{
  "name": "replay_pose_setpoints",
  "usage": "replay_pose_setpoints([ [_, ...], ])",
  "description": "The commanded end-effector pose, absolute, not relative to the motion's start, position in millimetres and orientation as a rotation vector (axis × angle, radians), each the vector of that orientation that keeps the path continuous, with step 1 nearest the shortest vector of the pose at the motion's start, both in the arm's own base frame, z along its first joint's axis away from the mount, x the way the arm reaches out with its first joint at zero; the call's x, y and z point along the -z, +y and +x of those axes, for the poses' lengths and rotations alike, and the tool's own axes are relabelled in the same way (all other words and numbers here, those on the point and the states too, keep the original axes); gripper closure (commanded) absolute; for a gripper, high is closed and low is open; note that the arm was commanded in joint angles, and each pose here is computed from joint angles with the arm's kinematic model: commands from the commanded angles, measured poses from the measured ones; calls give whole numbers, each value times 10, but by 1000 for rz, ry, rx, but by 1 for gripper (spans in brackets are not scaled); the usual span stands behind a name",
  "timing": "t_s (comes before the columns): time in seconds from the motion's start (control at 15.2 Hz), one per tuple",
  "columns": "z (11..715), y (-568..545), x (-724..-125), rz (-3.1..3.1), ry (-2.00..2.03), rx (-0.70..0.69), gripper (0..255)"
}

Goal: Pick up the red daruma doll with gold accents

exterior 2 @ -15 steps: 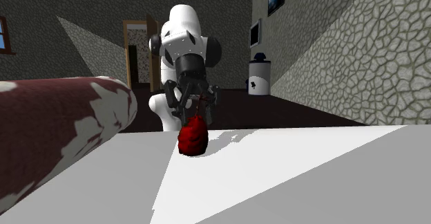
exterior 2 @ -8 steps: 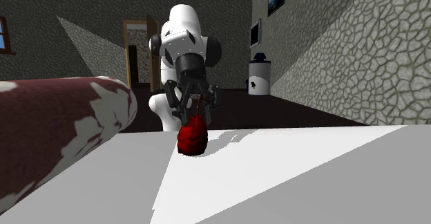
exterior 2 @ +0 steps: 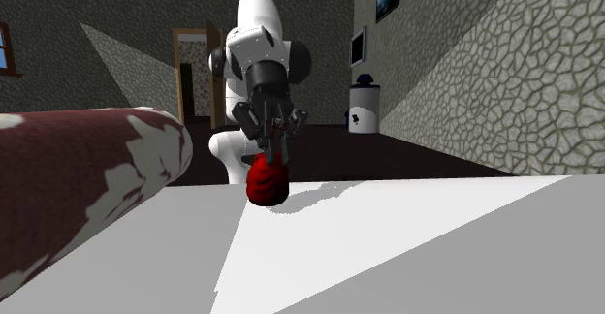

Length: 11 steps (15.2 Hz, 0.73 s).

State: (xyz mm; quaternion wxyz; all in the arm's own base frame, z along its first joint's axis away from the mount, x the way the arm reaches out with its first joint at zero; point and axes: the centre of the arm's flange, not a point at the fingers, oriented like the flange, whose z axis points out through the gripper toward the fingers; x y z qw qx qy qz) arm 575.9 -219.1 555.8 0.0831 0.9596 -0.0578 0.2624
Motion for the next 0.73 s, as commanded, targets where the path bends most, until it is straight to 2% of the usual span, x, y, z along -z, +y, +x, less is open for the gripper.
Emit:
replay_pose_setpoints([
  [0.0, 5753, -2193, -5670, 2865, -173, -783, 255],
  [0.66, 5753, -2193, -6100, 2865, -173, -783, 255],
])
